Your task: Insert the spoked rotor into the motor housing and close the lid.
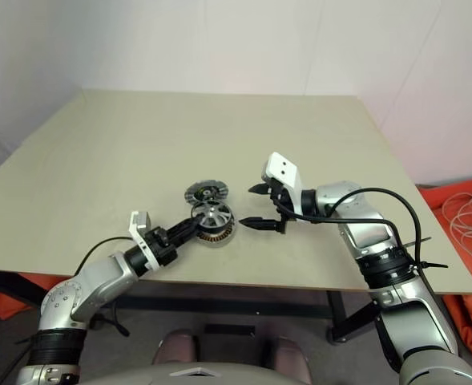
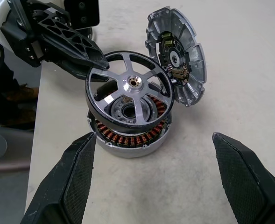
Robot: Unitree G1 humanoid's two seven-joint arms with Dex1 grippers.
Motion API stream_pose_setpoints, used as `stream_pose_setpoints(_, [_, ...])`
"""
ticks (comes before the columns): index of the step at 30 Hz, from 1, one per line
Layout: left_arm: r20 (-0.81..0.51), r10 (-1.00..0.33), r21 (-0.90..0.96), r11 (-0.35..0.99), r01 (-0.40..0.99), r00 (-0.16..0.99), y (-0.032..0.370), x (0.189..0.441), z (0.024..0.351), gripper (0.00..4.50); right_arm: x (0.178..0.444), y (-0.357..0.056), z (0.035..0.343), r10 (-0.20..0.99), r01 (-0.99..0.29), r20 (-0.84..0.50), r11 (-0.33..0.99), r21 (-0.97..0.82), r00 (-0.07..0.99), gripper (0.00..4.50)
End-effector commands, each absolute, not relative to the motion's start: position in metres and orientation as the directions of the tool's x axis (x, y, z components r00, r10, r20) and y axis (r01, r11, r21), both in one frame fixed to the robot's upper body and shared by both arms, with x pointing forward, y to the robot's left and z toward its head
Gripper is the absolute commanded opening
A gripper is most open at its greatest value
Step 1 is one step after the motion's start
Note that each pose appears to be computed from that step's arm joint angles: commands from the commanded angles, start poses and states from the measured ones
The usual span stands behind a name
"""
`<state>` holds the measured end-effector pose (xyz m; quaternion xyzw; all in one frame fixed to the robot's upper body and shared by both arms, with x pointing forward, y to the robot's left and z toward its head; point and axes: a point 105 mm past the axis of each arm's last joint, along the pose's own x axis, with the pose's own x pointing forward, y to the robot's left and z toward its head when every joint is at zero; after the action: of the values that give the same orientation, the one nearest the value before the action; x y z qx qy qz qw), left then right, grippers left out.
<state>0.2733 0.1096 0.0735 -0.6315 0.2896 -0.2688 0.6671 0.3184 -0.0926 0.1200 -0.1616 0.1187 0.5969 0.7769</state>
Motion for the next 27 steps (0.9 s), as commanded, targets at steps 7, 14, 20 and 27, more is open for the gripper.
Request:
stream_pose_setpoints(7, [-0.042,-0.737,-0.997,0.070,0.015,0.675,0.103,0.278,0.077,3.05,0.316,-0.089,0.134,0.900,-0.964,-0.350,0.218,-0.155,0.260,4.50])
stream_pose_setpoints(14, [0.007,-0.729,-0.997,0.046,0.059,0.684,0.108,0.276,0.090,4.48,0.316,-0.089,0.134,0.899,-0.963,-0.349,0.220,-0.156,0.262,4.50])
stream_pose_setpoints(20, [0.058,-0.729,-0.994,0.023,0.109,0.683,0.112,0.265,0.108,4.48,0.316,-0.088,0.134,0.901,-0.965,-0.350,0.215,-0.153,0.257,4.50])
stream_pose_setpoints(27, [0.087,-0.702,-0.981,0.062,0.183,0.707,0.120,0.259,0.126,4.48,0.315,-0.086,0.131,0.903,-0.968,-0.352,0.206,-0.147,0.245,4.50])
